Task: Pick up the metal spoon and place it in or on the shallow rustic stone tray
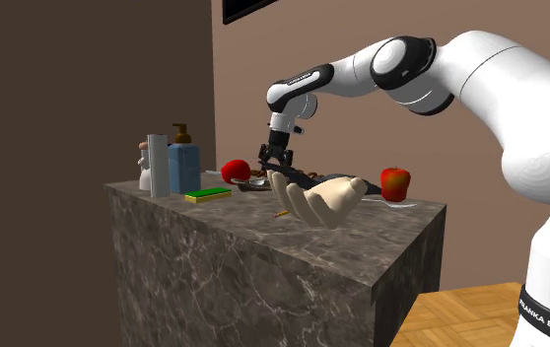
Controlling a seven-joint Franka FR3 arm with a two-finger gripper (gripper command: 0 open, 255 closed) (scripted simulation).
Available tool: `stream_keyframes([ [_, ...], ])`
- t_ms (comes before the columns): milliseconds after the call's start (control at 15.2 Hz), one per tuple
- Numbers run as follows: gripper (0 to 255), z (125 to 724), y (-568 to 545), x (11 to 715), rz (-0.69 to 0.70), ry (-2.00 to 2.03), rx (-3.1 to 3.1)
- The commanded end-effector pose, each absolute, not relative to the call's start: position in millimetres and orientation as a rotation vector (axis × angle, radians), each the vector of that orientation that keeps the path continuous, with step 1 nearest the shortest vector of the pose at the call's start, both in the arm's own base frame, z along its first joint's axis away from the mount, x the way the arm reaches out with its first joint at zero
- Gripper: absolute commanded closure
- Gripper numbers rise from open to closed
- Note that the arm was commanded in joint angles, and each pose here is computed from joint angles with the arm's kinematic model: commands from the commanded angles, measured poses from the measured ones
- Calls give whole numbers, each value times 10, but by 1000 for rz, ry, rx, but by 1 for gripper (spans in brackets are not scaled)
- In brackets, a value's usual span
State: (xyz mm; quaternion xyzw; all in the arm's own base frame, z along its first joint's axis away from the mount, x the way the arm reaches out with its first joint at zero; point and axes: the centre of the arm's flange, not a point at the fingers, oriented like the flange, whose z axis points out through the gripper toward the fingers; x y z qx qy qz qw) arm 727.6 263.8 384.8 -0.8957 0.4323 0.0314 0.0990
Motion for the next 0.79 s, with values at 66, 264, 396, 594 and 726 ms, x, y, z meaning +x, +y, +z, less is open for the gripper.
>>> stream_keyframes([
  [66,0,3977,2611,7272,93,1279,-2649],
  [264,0,4337,2536,7261,93,1279,-2649],
  [396,0,4337,2535,7260,93,1279,-2649],
  [594,0,4337,2536,7261,93,1279,-2649],
  [726,0,4337,2536,7261,93,1279,-2649],
])
